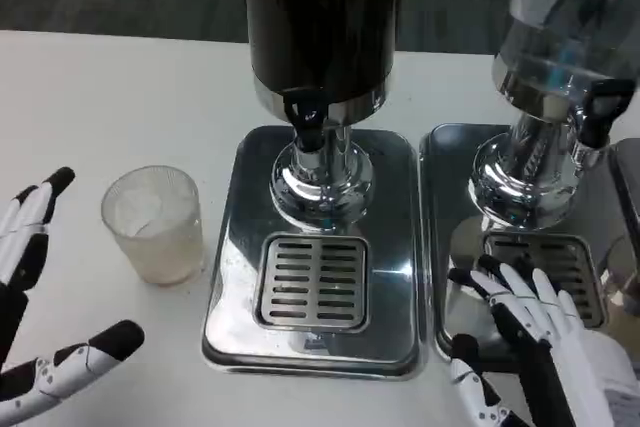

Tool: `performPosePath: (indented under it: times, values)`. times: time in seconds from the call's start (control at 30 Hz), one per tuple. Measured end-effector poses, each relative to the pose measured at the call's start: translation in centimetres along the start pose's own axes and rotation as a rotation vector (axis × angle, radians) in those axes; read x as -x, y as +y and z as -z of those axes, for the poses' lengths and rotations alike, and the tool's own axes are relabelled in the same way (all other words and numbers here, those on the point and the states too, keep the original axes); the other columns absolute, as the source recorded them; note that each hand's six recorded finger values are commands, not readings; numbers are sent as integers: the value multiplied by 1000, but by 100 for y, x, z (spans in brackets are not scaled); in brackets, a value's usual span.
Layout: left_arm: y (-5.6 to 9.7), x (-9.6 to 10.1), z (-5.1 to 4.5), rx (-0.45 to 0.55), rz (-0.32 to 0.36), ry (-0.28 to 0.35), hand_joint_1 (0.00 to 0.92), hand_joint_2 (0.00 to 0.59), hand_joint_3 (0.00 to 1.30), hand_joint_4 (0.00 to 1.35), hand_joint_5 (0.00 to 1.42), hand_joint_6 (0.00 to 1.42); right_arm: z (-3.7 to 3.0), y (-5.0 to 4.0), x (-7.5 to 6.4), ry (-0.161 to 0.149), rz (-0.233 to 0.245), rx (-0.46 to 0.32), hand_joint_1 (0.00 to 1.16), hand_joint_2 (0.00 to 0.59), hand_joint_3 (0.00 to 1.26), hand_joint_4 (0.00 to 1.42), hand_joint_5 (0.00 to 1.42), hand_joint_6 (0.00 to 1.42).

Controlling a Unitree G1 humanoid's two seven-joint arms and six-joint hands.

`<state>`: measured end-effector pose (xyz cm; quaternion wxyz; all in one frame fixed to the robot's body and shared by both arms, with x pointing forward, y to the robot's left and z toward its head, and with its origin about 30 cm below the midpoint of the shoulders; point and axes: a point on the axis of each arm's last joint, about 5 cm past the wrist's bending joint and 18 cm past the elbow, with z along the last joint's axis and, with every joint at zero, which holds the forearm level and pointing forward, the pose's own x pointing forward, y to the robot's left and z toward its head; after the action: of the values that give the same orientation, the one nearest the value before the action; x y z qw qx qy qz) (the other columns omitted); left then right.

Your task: Grasp the cup under the faucet to collect the drink, then remove the cup.

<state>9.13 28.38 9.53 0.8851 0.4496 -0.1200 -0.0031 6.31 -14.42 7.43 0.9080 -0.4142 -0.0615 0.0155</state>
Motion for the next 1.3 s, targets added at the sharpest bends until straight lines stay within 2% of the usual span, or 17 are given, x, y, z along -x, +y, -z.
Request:
performPosePath:
  times: [0.27, 0.57, 0.9, 1.1, 1.3]
  values:
    - [31, -140, 163, 37, -29, 29, 0, 0, 0, 0, 52, 253, 0, -3, -8, -1, -4, -7, 244, 502, 228, 104, 25, 0]
    - [54, -334, 285, 74, 48, -3, 0, 0, 0, 0, 79, 260, -20, 13, -15, -2, -2, -19, 244, 502, 236, 118, 26, 0]
    - [32, -511, 391, 105, 102, 0, 0, 1, 0, 0, 92, 266, -104, 89, -16, -4, 8, -52, 244, 502, 240, 119, 34, 0]
    - [77, -618, 471, 92, 119, -1, 10, 0, 0, 0, 109, 275, -147, 164, -25, -2, 22, -74, 244, 502, 249, 128, 48, 0]
    - [100, -635, 597, 61, 146, 63, 10, 0, 0, 0, 111, 277, -163, 232, -40, -1, 27, -89, 244, 502, 251, 133, 50, 0]
